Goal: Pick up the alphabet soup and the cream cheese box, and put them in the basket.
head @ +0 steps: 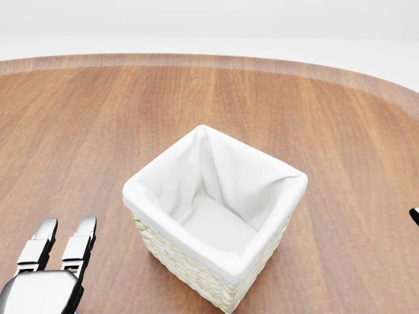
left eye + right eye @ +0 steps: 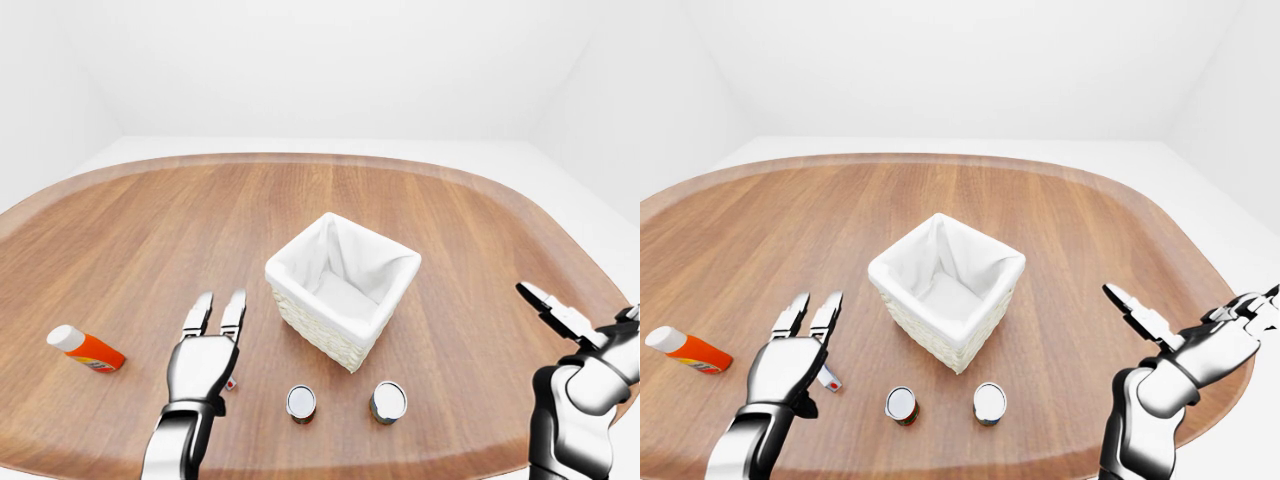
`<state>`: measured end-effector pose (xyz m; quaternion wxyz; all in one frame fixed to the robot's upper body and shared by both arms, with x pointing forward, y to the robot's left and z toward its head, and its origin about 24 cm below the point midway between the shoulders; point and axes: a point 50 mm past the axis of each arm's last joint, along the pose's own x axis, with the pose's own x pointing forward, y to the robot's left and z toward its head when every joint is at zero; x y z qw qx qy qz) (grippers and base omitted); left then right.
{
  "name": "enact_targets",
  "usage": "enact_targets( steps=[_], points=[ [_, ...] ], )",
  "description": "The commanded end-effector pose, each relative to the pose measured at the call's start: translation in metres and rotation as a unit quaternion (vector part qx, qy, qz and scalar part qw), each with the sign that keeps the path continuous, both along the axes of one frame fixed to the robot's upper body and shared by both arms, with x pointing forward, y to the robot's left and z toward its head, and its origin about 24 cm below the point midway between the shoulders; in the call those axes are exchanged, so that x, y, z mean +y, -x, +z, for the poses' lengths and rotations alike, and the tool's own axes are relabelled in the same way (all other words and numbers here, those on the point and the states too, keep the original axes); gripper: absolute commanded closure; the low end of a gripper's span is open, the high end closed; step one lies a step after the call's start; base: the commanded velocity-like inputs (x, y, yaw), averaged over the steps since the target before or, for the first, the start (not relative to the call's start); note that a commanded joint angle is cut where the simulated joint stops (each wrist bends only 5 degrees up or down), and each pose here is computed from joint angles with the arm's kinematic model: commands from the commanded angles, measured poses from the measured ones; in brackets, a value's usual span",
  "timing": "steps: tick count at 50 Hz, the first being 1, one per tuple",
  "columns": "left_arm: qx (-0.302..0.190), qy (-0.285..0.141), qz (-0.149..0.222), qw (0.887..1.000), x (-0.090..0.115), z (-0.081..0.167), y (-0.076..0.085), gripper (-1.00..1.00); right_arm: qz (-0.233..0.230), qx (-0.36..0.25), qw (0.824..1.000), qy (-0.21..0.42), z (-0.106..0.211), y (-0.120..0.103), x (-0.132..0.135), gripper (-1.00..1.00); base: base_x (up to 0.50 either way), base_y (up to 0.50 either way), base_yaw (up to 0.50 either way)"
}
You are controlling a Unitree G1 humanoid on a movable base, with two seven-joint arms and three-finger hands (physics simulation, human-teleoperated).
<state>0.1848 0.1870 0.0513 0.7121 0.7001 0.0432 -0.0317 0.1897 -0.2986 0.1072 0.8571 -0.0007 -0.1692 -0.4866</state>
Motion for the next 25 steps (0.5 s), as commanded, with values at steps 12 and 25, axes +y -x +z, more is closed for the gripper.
enact_targets(
  steps=[12, 25],
  points=[
    [0.009, 0.000, -0.002, 1.000, 0.000, -0.004, 0.000, -1.00, 0.000, -0.001, 1.000, 0.002, 0.001, 0.000, 0.000, -1.00, 0.00, 0.00, 0.00],
    [0.028, -0.011, -0.007, 1.000, -0.001, -0.013, 0.001, -1.00, 0.000, -0.003, 1.000, 0.001, 0.001, 0.000, 0.000, -1.00, 0.00, 0.00, 0.00]
  ],
)
